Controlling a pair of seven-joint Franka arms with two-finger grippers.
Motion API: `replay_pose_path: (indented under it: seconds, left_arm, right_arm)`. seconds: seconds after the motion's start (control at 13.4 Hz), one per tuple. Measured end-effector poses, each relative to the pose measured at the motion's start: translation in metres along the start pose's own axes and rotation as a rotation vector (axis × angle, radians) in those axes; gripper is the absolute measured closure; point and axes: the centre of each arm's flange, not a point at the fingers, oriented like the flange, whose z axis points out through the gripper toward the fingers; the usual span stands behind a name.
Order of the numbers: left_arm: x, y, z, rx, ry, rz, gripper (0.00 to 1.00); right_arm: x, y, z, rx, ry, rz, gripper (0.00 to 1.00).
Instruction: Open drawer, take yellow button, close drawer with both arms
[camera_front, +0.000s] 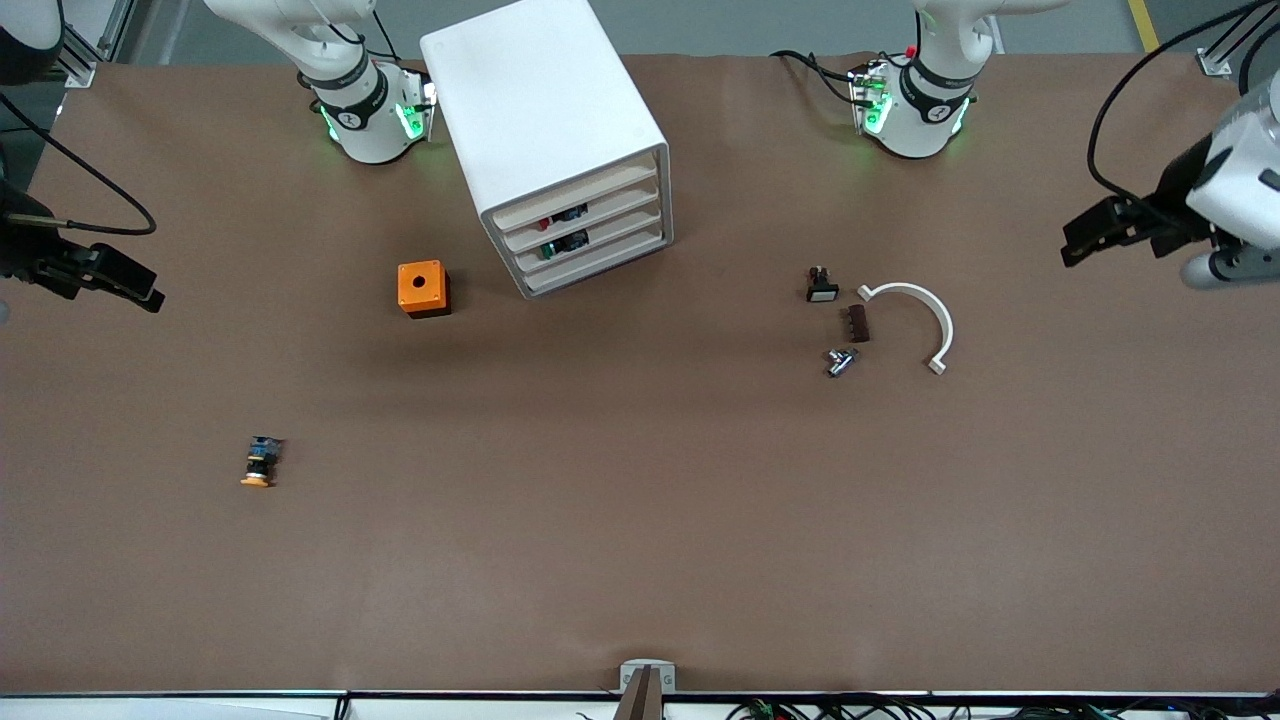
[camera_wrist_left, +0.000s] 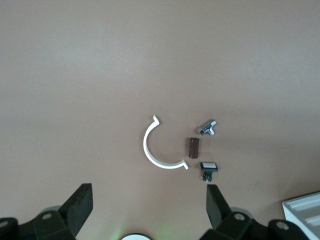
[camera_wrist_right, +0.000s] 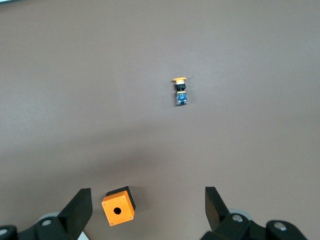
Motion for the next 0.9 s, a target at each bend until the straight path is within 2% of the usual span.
replay_pose_path:
  seconds: [0.22,0.9]
  left_arm:
    - [-0.024,0.003,0.000,0.007,0.013,0.008,0.00]
    - [-0.027,-0.003,-0.006,0.007,0.015,0.033,0.00]
  right_arm:
    - [0.000,0.000,0.000,0.000,0.000,0.000,0.00]
    - [0.000,0.000,0.000,0.000,0.000,0.000,0.00]
